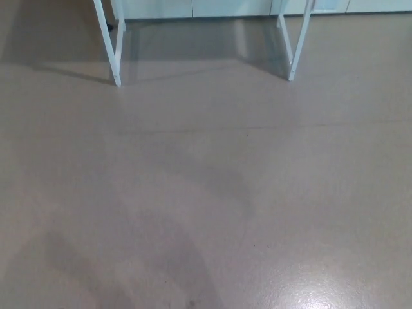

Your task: The robot picks up a bottle from a person using its left hand and walk towards the table in frontand put the bottle on the table.

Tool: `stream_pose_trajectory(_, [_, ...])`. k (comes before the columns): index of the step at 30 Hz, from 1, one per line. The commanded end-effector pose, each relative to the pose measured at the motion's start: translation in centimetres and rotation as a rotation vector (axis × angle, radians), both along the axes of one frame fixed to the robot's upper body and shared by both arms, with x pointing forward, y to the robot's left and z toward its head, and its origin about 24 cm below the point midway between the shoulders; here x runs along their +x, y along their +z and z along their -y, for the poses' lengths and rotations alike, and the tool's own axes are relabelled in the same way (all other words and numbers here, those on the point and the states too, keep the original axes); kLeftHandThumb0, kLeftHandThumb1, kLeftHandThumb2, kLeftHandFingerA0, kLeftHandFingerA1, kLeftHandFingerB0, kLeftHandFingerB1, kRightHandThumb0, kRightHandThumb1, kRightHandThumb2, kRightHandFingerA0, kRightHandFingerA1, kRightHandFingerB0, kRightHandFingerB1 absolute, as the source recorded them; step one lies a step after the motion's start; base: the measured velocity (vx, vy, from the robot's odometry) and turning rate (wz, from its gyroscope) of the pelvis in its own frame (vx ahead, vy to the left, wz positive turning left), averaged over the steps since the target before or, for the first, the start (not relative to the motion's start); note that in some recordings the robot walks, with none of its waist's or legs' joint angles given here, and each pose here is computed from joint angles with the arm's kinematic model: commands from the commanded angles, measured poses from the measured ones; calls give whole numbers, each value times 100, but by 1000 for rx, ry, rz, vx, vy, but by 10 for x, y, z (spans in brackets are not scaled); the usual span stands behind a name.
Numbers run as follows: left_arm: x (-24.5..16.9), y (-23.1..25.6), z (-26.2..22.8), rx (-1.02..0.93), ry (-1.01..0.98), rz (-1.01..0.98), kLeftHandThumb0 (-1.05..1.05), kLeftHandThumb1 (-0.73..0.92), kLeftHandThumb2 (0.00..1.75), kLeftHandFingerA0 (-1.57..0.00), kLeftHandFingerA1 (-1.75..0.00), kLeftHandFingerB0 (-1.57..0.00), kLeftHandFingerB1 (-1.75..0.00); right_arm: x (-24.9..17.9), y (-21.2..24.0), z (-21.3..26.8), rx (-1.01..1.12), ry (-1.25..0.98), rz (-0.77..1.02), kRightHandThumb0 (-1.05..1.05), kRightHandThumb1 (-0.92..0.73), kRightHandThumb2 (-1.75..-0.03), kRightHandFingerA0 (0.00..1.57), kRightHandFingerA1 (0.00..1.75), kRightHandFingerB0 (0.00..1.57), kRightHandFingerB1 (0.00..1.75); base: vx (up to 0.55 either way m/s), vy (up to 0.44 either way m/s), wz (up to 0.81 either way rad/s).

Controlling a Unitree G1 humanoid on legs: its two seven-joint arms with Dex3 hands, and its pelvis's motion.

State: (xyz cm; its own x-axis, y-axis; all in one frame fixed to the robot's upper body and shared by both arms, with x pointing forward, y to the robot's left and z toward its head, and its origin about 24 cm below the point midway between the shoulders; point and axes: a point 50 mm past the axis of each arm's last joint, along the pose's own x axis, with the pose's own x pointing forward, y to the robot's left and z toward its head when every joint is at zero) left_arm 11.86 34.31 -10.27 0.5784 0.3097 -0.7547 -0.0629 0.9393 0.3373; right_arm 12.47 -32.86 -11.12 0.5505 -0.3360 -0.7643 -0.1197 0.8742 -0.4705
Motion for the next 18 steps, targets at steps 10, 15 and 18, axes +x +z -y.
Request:
stream_pose_trajectory(10, [-9, 0, -4, 23, -36, -15, -52, 52, 76, -28, -43, -13, -37, -21, -4, 4, 12, -9, -23, -47, -58, -85, 55, 57, 40, 50, 0, 0, 0])
stream_pose_trajectory(15, [-10, 1, -4, -10, -38, -10, -50, 52, 74, -23, -41, -8, -35, -24, -5, 3, 1, 2, -39, -41, -69, -61, 62, 47, 44, 38, 0, 0, 0])
stream_pose_trajectory(18, [-12, 2, -3, -24, -46, 24, -54, 48, 72, -16, -39, -9, -35, -27, -6, 3, 11, -5, -41, -41, -69, -61, 63, 47, 45, 38, 0, 0, 0])
